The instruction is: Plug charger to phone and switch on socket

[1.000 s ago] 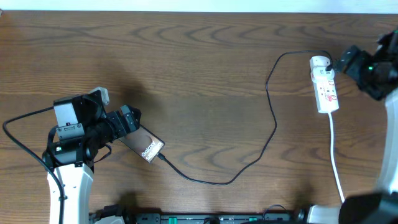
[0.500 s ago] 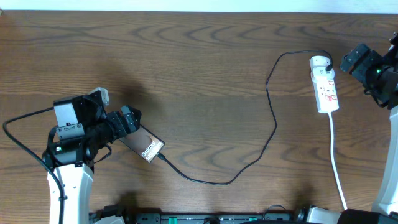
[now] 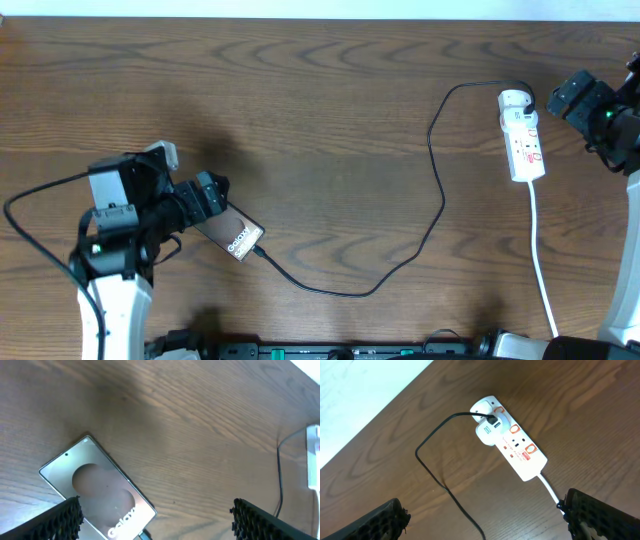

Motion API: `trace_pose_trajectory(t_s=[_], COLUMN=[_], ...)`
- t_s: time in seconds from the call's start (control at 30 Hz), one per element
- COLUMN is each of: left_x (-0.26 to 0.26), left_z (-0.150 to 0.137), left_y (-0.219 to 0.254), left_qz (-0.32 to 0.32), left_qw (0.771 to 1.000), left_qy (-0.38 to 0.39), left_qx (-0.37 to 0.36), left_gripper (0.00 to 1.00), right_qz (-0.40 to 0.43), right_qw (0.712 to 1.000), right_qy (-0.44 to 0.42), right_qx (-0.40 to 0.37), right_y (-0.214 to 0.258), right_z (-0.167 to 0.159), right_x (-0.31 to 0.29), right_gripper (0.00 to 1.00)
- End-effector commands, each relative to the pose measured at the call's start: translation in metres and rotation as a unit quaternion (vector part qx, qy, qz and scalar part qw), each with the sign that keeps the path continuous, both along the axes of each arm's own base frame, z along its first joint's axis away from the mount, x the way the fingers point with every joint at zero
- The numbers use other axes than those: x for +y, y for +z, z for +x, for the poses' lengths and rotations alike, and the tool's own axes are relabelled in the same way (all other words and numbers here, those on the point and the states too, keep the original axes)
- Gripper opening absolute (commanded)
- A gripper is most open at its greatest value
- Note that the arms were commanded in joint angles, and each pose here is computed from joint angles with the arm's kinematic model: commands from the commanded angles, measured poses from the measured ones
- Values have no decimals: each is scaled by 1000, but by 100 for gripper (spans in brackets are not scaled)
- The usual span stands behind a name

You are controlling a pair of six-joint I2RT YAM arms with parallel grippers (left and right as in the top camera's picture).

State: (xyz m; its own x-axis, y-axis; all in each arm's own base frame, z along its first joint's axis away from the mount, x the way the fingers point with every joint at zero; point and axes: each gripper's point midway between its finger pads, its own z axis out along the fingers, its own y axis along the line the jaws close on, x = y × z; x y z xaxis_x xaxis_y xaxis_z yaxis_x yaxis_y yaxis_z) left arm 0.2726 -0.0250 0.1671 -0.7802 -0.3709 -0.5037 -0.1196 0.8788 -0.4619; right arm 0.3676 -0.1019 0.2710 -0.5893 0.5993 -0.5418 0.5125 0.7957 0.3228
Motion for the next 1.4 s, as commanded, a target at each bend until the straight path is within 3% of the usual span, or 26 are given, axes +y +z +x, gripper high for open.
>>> trace_pose_trajectory(t_s=[0.0,0.17,0.3,0.5,0.67,0.97,1.37], left_x=[-2,-5,-4,-12,-7,4,4], left_z=[-12,-23,-19,-16,-25,-30,-30], left_y=[19,38,59,79,51,-27,-26], left_qz=[70,143,156,181,185,196,197], left_qw=[997,983,960,881,831,901,901], left_qy=[-8,-3,12,-4,10,-10,-9], left_qx=[-41,-118,-232,-438,-525,-387,-387], left_gripper=[93,93,93,93,93,93,93], right_qz=[-1,-1,-1,-1,-1,-1,-1], right_qw=[1000,1000,1000,1000,1000,1000,1000], right_qy=[-6,-6,-6,-6,-6,-6,-6], right_qx=[-6,-6,-6,-6,-6,-6,-6], right_y=[5,5,5,5,5,5,5], right_z=[-1,-1,-1,-1,-1,-1,-1], right_x=[0,0,0,0,0,0,0], right_gripper=[99,99,99,99,99,99,99])
